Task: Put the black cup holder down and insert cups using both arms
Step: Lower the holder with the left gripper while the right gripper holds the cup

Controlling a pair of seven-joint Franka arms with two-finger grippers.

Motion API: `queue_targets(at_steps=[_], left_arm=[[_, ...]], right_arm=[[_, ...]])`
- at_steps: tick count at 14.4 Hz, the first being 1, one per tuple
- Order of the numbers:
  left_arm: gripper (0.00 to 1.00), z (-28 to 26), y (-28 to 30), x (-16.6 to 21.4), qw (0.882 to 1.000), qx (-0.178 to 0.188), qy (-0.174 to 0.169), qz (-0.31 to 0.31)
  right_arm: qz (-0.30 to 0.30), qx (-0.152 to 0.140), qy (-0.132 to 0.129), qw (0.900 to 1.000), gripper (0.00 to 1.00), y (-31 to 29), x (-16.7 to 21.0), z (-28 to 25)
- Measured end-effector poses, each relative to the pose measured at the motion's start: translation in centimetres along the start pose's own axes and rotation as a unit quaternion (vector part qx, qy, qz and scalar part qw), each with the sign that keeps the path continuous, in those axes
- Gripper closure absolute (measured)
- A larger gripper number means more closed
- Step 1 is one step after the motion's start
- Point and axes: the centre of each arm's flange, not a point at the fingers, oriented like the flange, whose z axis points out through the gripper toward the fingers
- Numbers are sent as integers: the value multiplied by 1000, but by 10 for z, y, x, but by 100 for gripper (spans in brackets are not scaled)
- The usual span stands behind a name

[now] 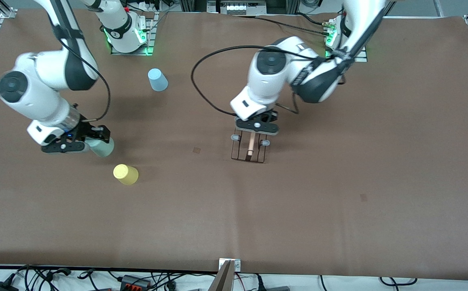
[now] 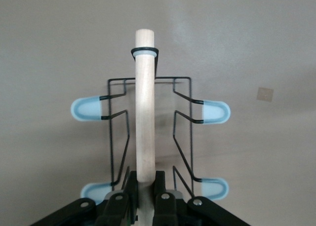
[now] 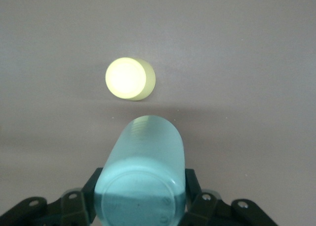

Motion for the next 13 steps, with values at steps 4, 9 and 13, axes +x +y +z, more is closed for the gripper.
queue_targets(at_steps=[4,9,13], left_arm=[[84,28,38,-7,1000,14,15,-15],[84,27,38,2,999,10,23,-27],[61,23,39,5,999,10,31,-29]], right_arm=[[-2,1,2,1000,31,-1,1,-36],[-16,0,6,1000,31,-8,-3,-49],[-25,0,6,1000,31,-17,-3,-49]])
